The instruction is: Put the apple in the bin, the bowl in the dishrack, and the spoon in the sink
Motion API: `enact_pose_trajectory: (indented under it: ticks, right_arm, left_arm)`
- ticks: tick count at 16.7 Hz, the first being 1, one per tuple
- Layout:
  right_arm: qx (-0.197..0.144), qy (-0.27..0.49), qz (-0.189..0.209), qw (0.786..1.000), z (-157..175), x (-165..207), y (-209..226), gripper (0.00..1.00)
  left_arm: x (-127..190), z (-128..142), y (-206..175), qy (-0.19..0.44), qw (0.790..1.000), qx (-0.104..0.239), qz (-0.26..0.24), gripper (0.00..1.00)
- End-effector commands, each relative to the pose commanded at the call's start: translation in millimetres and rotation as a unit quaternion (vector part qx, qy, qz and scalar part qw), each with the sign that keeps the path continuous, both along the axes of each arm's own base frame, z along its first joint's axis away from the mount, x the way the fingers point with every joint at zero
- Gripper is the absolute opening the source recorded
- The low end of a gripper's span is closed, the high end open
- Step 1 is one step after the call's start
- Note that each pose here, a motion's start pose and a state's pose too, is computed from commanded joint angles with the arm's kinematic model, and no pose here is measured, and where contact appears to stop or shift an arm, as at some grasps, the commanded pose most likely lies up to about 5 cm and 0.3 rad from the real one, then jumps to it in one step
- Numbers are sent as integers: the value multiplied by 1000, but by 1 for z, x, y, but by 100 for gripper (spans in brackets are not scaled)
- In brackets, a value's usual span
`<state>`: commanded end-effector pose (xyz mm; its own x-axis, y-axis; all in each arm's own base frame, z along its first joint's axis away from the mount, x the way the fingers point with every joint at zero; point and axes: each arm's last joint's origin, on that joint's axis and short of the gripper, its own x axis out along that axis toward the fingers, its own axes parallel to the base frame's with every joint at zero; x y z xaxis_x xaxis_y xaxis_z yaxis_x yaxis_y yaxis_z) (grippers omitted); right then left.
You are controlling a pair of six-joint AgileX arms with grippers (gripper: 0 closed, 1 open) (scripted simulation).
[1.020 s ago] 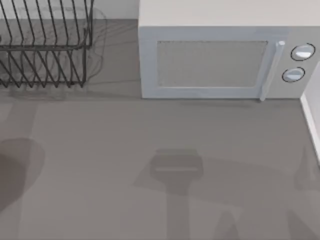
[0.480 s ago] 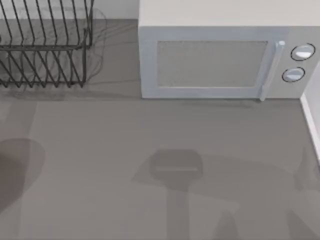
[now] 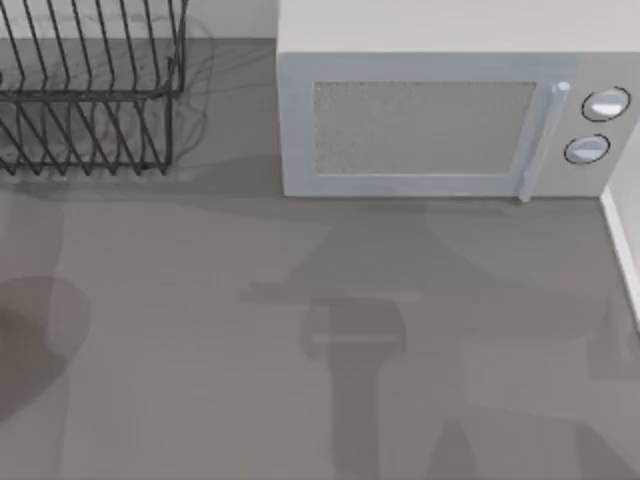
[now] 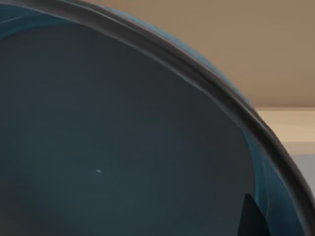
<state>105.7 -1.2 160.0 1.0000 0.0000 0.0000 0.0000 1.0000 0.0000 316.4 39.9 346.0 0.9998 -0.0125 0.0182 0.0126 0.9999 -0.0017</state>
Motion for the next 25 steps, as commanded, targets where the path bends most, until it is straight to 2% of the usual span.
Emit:
enact_pose_trajectory:
  ticks: [4,8,10,14,25]
  right_arm:
    - [0,0,0,1000,0,0,0,100]
    - [0,0,0,1000,0,0,0,100]
    - [0,0,0,1000,0,0,0,100]
    - [0,0,0,1000,0,0,0,100]
    - [0,0,0,1000,0,0,0,100]
  left_arm:
    - [46,-66,-5,-6,1000,1,-1,0]
    - [63,-118,-13,4,1000,1,-3,0]
    - [65,-128,-15,9,1000,1,-4,0]
    - [65,-128,-15,9,1000,1,-4,0]
    - [65,-128,-15,9,1000,1,-4,83]
